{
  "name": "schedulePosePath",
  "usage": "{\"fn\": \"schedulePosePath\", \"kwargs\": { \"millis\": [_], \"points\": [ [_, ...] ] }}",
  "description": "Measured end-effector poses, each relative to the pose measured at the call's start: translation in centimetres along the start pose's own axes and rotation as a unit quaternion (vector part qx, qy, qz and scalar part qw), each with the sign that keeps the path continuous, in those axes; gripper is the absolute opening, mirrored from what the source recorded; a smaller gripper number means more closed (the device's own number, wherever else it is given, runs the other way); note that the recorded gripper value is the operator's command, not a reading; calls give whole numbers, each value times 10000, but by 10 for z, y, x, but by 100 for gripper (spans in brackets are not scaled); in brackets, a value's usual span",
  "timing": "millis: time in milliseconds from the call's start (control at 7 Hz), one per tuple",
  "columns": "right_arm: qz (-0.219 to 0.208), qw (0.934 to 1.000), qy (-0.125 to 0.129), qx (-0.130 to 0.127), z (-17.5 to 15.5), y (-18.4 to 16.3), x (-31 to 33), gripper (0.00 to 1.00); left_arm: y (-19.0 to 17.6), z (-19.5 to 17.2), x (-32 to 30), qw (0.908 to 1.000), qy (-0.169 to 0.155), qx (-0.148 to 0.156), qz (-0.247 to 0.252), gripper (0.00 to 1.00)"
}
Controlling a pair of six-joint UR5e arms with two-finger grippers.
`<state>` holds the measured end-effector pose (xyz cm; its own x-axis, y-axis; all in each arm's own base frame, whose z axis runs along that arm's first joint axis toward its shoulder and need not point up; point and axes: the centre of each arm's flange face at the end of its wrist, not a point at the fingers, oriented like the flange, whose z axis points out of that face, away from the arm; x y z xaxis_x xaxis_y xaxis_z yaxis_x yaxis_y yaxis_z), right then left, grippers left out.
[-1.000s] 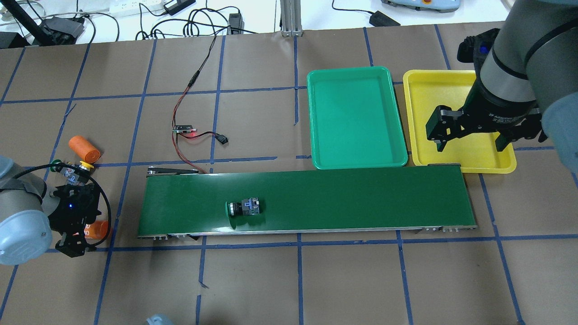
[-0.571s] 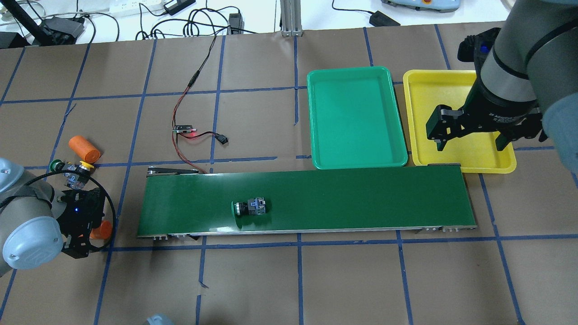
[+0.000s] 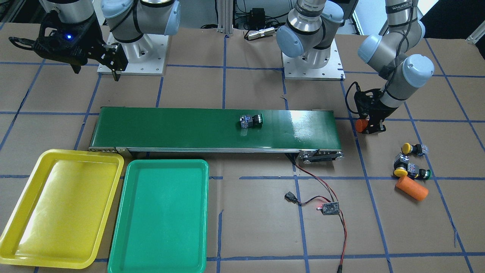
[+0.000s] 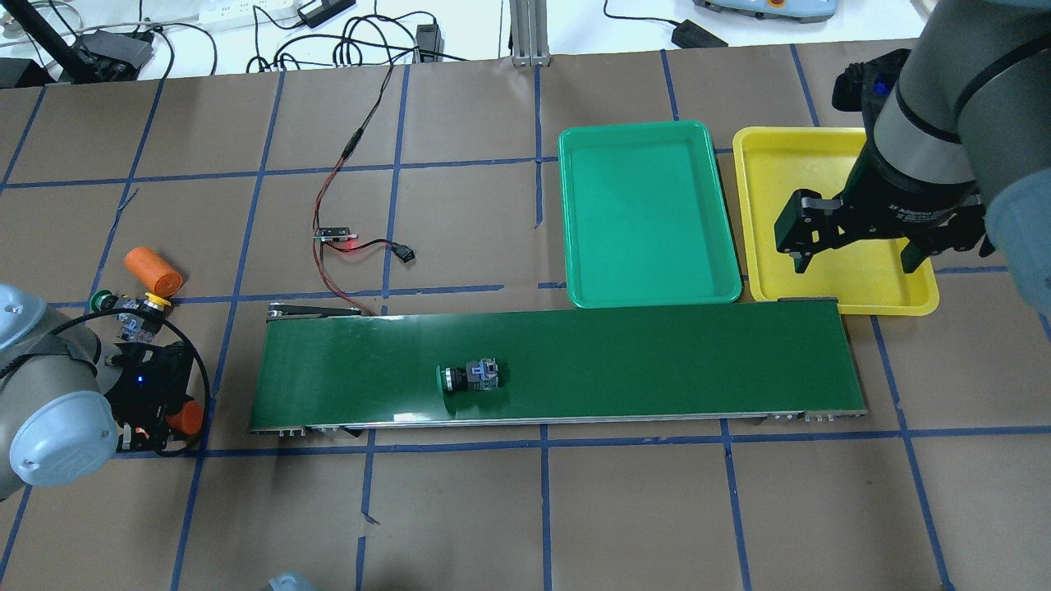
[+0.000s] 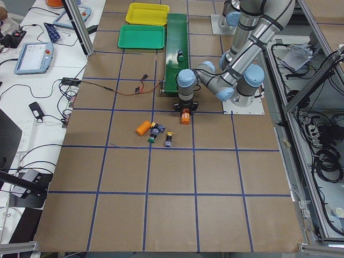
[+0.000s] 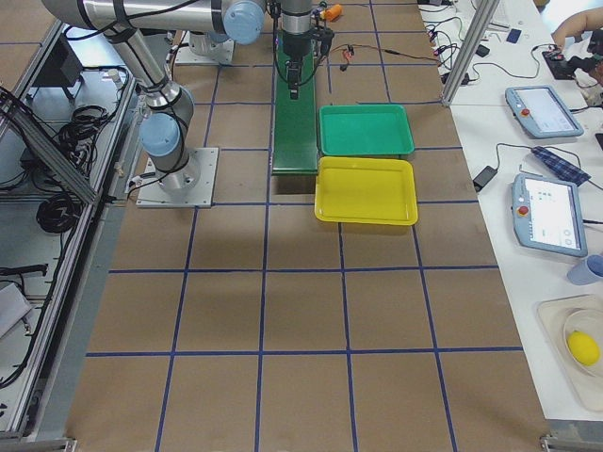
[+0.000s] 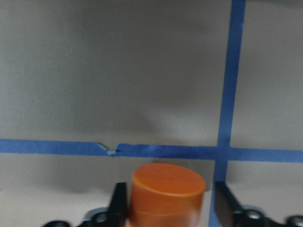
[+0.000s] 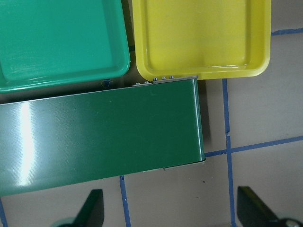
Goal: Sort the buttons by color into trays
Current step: 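Place the orange cylinder on the belt with the left gripper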
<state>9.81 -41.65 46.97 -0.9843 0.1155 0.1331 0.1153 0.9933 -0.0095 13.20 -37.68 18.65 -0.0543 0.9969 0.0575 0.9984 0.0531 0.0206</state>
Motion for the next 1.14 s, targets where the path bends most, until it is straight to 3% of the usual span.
{"fn": "schedulePosePath", "kwargs": {
  "millis": [286, 429, 714, 1143],
  "points": [
    [11, 10000, -3, 1, 1, -1, 0, 100, -9, -39, -31, 9995, -153, -89, 261, 2],
    [16, 10000, 3, -6, 1, -2, 1, 100, -29, -70, -51, 9991, -76, -64, 406, 2],
    [20, 10000, 11, -10, 2, -2, 1, 100, -99, -122, -77, 9992, 116, -18, 378, 2],
    [211, 9998, 15, -20, 3, -4, 3, 100, -211, -121, -68, 9995, 258, -18, 165, 3]
  ]
}}
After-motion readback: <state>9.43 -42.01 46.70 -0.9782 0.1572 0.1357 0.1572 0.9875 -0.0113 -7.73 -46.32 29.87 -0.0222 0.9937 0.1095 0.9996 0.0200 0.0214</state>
